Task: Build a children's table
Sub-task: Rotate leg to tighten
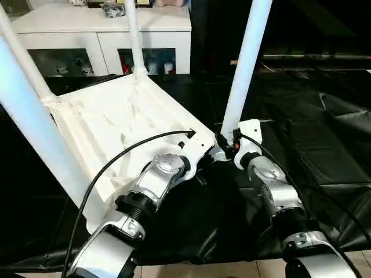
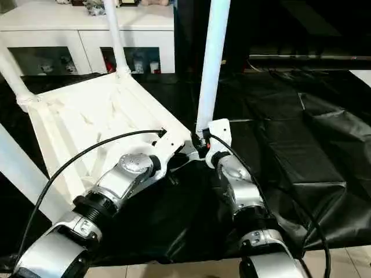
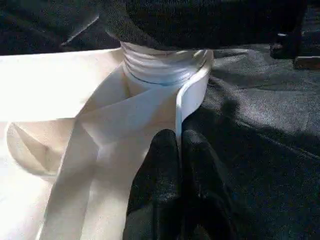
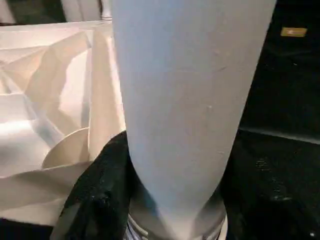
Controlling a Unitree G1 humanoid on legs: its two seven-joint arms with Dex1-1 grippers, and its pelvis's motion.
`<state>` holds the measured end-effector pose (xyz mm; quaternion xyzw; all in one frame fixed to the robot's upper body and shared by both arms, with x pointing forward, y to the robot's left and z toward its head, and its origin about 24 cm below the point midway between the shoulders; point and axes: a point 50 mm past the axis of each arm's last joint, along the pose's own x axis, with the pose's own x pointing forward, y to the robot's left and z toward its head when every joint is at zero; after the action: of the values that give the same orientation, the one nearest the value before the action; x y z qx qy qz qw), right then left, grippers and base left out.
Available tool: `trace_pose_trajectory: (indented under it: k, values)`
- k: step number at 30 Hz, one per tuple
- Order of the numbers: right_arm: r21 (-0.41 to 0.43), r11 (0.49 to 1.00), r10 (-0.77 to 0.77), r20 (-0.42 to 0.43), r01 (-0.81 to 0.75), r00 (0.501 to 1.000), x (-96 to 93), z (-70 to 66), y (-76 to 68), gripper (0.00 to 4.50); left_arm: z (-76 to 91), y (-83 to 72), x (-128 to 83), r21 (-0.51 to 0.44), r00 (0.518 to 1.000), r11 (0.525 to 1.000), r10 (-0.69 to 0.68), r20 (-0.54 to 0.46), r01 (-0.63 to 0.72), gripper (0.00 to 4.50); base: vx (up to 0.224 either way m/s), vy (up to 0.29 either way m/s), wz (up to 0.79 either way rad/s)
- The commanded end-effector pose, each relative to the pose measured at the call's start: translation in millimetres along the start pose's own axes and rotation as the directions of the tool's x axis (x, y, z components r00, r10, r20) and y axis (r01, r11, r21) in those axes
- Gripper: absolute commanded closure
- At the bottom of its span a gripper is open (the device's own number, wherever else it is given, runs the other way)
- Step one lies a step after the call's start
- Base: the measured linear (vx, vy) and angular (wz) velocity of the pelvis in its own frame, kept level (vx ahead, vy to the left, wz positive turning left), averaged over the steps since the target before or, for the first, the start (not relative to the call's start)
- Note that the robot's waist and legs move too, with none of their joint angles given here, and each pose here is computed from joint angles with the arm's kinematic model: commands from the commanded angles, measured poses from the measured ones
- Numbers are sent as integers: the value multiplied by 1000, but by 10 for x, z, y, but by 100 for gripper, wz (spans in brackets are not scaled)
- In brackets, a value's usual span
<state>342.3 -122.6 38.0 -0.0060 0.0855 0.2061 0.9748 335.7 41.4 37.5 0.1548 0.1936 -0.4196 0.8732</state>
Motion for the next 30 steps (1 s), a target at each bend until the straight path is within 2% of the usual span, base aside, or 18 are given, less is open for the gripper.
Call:
trace_pose_trajectory:
  k: [1,2,3,4,5,7,9,12,14,15,19,21,29,30]
  values:
    - [21,995,96,-43,-95,994,-32,-100,74,171,-82,11,-27,29,999,999,-36,-8,36,450,0,0,0]
    - [-7,991,136,-41,-137,990,-65,-38,-4,158,-95,30,-61,38,997,997,-74,-1,74,450,0,0,0]
    - [-17,987,158,-43,-158,987,-80,-19,-28,158,-93,36,-74,43,996,995,-89,7,88,450,0,0,0]
    - [-20,986,164,-45,-165,985,-85,-14,-35,134,-94,39,-77,45,996,995,-92,8,91,450,0,0,0]
    - [-42,971,232,-64,-235,971,-142,26,-95,134,-126,87,-118,54,994,993,-107,-10,107,450,0,0,0]
    - [-155,898,394,-138,-412,909,-326,62,-197,128,-144,161,-221,114,983,976,-184,-10,184,450,0,0,0]
    - [-174,855,460,-179,-488,870,-428,71,-250,128,-138,170,-292,145,963,953,-269,2,266,450,0,0,0]
    - [-185,825,500,-202,-534,842,-484,75,-269,128,-147,195,-341,130,952,944,-305,-7,304,450,0,0,0]
    - [-177,815,517,-209,-552,830,-512,80,-287,128,-159,191,-406,153,926,914,-377,-18,376,450,0,0,0]
    - [-174,805,531,-216,-567,819,-533,88,-298,128,-163,186,-471,158,896,884,-443,-18,440,450,56,16,-2]
    - [-164,772,576,-229,-614,785,-563,105,-253,128,-167,174,-559,158,853,842,-522,-8,517,450,29,8,-1]
    - [-161,746,610,-225,-646,760,-563,104,-188,128,-176,172,-570,156,849,838,-528,-3,522,450,0,0,0]
    - [-148,725,640,-217,-673,737,-518,87,-127,128,-186,166,-571,155,850,839,-527,-6,521,450,0,0,0]
    - [-147,723,643,-217,-676,735,-508,80,-118,145,-186,169,-565,159,855,843,-519,-9,514,450,0,0,0]
